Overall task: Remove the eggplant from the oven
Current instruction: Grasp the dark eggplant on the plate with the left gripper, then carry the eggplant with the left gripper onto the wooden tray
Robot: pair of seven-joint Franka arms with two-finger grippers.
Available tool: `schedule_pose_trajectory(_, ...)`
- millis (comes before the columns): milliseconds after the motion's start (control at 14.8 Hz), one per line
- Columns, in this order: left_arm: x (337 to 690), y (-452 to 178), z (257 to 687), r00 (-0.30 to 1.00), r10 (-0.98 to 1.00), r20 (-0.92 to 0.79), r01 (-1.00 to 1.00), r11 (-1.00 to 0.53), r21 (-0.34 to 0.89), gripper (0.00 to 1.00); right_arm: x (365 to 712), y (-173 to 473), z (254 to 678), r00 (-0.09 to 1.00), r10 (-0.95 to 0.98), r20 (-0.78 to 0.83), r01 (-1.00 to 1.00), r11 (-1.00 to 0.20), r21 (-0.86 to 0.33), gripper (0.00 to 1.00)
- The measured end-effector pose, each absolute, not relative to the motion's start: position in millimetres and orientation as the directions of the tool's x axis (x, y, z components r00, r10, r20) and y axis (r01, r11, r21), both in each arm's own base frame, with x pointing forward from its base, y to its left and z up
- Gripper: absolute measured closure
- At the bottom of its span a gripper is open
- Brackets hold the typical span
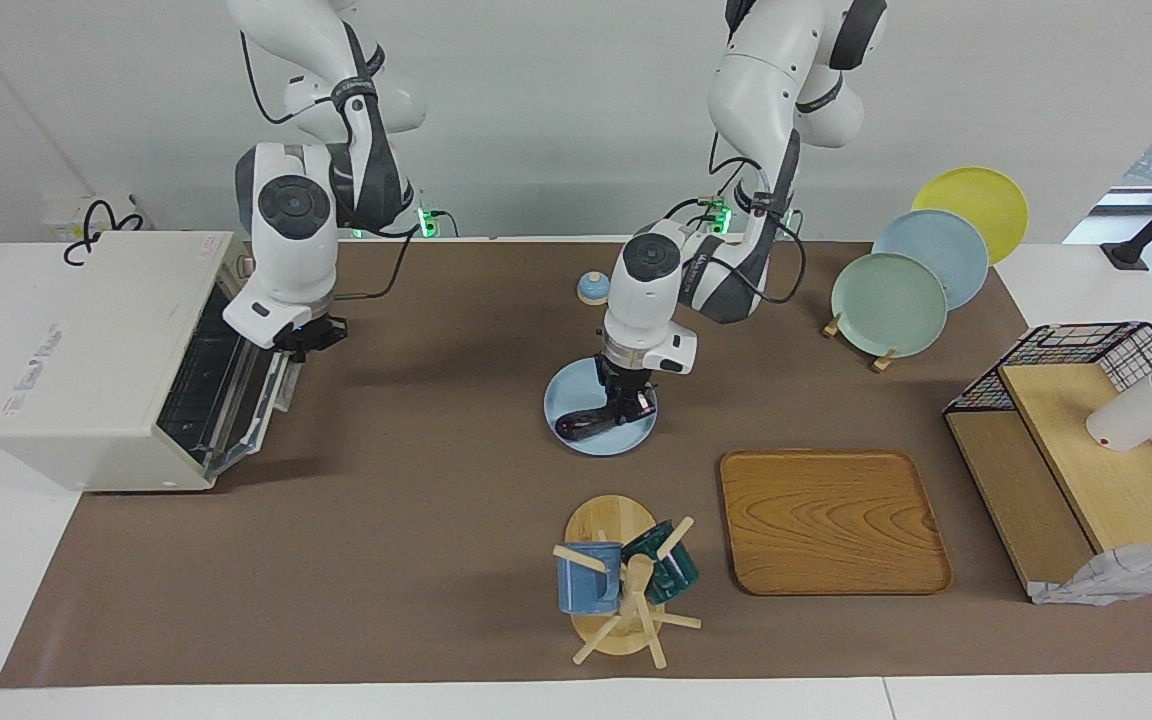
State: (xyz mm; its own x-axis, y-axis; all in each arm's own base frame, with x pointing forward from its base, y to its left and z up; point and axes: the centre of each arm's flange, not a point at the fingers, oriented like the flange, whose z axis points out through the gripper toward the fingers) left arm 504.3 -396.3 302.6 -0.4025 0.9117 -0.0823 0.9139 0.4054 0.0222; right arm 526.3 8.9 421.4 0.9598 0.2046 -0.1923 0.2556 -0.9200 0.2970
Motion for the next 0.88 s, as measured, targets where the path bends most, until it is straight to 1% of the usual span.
schedule_pose_trajectory(135,506.2,-395.7,306.6,-0.396,0.914,-0.087,0.916,0.400,0.027,0.71,524.8,-9.1,435.1,0.961,0.205,-0.188,0.255,-0.921,0.296,0.99)
schedule_pose_trajectory(202,507.9,-395.5,312.5,-0.366,0.926,-0.090,0.928,0.371,0.036,0.71,524.2,-17.7,440.1,0.961,0.206,-0.186,0.255,-0.921,0.296,0.99)
schedule_pose_trajectory(337,511.7,-392.9,333.8,-0.266,0.959,-0.098,0.960,0.272,0.060,0.71,523.5,-32.7,447.4,0.962,0.203,-0.186,0.251,-0.922,0.295,0.99)
schedule_pose_trajectory(606,531.4,-354.9,389.1,-0.004,0.996,-0.089,0.992,0.016,0.127,0.71,522.3,-53.4,456.0,0.965,0.191,-0.182,0.239,-0.925,0.295,0.99)
schedule_pose_trajectory(741,546.9,-325.3,402.3,0.142,0.988,-0.062,0.980,-0.132,0.147,0.71,520.6,-60.4,463.1,0.966,0.172,-0.193,0.223,-0.932,0.285,0.99)
schedule_pose_trajectory(875,565.2,-293.6,409.0,0.282,0.959,-0.037,0.950,-0.274,0.148,0.71,518.5,-63.3,482.9,0.966,0.139,-0.219,0.193,-0.949,0.249,0.99)
